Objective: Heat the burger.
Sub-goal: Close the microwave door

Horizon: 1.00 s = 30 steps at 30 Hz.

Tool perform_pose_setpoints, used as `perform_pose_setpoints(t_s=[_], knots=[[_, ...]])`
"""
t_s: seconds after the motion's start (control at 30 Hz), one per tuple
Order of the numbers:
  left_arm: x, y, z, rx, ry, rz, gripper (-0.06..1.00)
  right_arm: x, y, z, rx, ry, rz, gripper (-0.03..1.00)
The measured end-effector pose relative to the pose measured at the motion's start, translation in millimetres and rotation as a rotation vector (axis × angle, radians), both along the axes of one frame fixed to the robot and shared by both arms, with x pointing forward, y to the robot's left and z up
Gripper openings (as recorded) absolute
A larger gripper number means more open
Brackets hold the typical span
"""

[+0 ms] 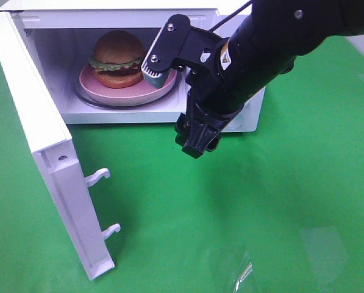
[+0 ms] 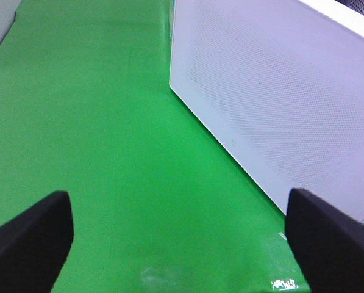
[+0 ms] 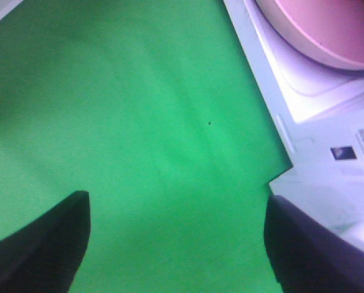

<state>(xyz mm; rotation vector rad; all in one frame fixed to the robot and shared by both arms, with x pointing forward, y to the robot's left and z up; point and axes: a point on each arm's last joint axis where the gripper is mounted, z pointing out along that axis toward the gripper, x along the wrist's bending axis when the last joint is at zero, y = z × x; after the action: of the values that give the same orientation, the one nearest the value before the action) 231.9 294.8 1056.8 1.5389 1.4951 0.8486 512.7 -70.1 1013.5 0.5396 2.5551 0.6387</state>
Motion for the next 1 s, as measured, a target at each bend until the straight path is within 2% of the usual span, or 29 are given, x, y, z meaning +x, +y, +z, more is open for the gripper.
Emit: perform_pose_setpoints(t_s=[0.03,0.3,0.37,0.47,0.5,0.67,0.73,1.0], knots=[[0.0,0.0,0.0,0.000,0.000,0.000,0.86,-5.9,-5.1,-1.8,0.019,0.029,-0.045,0.76],[0.0,0.0,0.0,0.000,0.000,0.000,0.86,-22.6,-22.6,4.8,0.064,0.089,-0.159,0.76],[0.0,0.0,0.0,0.000,0.000,0.000,0.86,-25.3,-33.8,7.7,0.096,0.133,-0.242,0.76],[0.0,0.0,0.0,0.000,0.000,0.000,0.86,-25.2,-41.7,8.6,0.109,0.160,-0.297,0.76],[0.0,0.0,0.0,0.000,0.000,0.000,0.86,-24.8,-52.4,10.1,0.117,0.192,-0.367,0.76],[0.0,0.0,0.0,0.000,0.000,0.000,0.86,-25.2,-70.5,13.3,0.110,0.251,-0.482,0.76],[0.0,0.0,0.0,0.000,0.000,0.000,0.86,-25.2,-86.0,17.4,0.119,0.295,-0.581,0.76],[0.0,0.0,0.0,0.000,0.000,0.000,0.86,-28.2,-127.3,32.8,0.118,0.337,-0.756,0.76]])
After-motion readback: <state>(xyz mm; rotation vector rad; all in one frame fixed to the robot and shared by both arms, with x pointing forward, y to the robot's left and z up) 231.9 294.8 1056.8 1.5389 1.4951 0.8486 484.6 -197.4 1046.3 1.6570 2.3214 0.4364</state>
